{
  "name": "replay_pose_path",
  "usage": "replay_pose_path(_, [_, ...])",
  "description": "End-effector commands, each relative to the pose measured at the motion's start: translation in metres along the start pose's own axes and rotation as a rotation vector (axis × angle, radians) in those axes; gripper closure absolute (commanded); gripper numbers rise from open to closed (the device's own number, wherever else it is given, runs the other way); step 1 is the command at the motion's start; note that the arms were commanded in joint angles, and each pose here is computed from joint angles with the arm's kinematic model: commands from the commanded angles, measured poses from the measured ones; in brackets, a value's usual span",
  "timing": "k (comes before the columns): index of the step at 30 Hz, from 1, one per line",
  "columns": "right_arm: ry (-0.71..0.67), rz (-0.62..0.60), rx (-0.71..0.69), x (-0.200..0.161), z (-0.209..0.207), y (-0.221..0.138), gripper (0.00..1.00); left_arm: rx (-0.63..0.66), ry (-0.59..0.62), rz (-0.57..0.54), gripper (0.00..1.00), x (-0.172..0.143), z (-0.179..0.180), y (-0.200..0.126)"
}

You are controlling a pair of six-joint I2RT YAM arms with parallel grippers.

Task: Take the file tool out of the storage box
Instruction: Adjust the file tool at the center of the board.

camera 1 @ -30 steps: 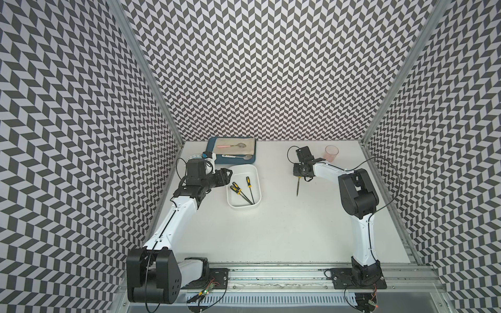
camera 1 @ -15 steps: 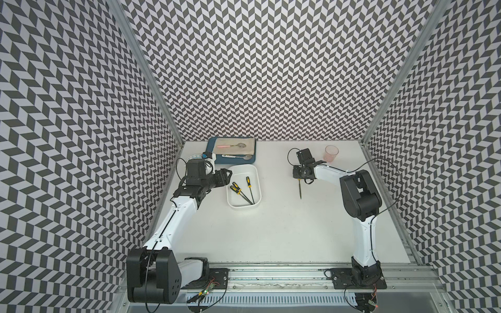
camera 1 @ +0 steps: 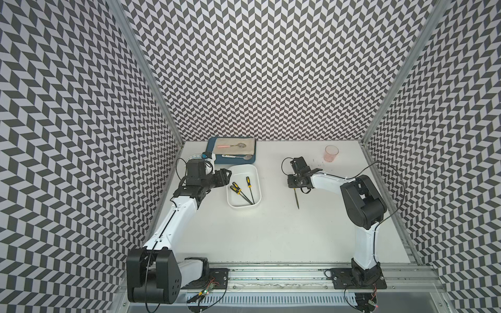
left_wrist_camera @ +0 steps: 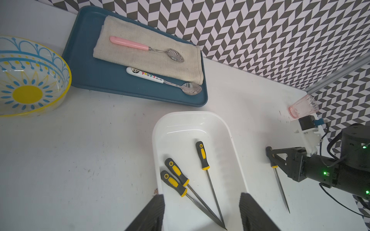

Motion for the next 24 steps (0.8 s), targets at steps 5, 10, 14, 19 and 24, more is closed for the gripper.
replay_pose_path(5, [0.035,-0.064,0.012,0.009,0.004,-0.01,0.99,-0.014,0.002,-0.014,0.36,0.01,-0.002,-0.002])
replay_pose_path(10, [0.033,-0.045,0.001,0.009,0.005,-0.004,0.83,0.003,0.008,-0.021,0.35,0.008,-0.001,-0.005])
replay_pose_path(14, [0.039,-0.07,0.01,0.014,0.007,-0.012,0.64,0.004,0.008,-0.019,0.35,0.008,-0.001,-0.004])
replay_pose_path(19, [0.038,-0.091,0.019,0.022,0.01,-0.021,0.51,0.007,0.003,-0.017,0.35,0.008,-0.001,-0.004])
replay_pose_path(24, [-0.004,-0.161,0.04,0.04,0.024,-0.048,0.47,0.034,0.003,-0.027,0.33,0.01,0.002,-0.006])
Point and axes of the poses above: each gripper's point midway between its finger pads, its own y axis out along the fingers, its own z axis along the line the jaws close on, x = y × z, the point moved 4 cm from there along -y, back along the fingers, and after that the axes turned 8 degrees about y, right-handed, at the moved point
